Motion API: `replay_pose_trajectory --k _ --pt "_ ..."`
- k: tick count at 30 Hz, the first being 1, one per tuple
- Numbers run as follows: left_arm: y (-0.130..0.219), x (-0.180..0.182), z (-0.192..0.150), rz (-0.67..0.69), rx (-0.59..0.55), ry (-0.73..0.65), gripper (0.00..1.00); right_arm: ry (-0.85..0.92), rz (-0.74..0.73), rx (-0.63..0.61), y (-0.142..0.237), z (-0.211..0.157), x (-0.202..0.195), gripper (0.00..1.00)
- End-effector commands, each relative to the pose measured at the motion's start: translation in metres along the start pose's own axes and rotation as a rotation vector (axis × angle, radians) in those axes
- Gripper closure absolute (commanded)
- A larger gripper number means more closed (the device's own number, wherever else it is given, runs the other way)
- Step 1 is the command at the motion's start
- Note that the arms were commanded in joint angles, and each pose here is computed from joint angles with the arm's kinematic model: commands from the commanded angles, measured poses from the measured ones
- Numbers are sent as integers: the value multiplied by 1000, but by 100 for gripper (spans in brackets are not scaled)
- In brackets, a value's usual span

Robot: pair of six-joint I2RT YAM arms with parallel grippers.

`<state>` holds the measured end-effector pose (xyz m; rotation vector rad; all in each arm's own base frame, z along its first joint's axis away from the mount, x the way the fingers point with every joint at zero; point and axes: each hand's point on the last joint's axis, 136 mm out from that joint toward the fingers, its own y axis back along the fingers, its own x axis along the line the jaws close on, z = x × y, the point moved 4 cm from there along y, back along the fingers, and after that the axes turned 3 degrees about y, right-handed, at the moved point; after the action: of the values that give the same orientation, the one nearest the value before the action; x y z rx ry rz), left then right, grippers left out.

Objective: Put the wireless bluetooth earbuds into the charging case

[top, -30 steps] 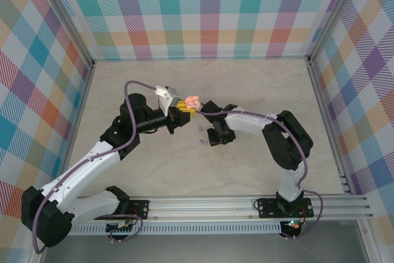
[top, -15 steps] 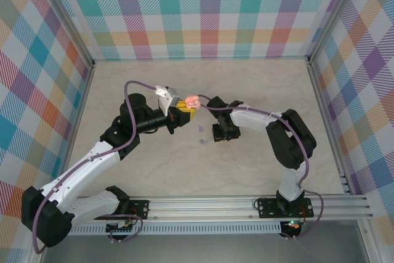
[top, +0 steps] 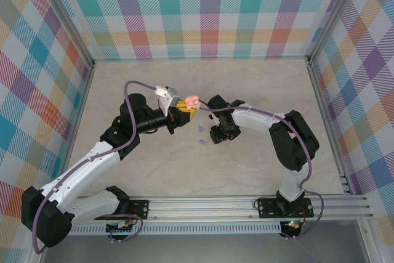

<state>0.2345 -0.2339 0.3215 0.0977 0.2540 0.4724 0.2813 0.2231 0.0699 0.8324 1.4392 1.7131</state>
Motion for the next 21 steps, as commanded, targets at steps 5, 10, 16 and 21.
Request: replay_pose_trajectory --k 5,10,16,21 --pt "2 -6 4 -15 -16 -1 83 115 37 57 -6 -6 3 46" --pt "2 -5 4 -12 -14 0 83 134 39 81 -11 -9 4 46" --pt "2 -5 3 -10 -12 1 83 123 -2 97 -18 -8 -2 46" --pt "2 -5 3 -8 -11 -1 83 92 -25 92 -20 -5 -5 46"
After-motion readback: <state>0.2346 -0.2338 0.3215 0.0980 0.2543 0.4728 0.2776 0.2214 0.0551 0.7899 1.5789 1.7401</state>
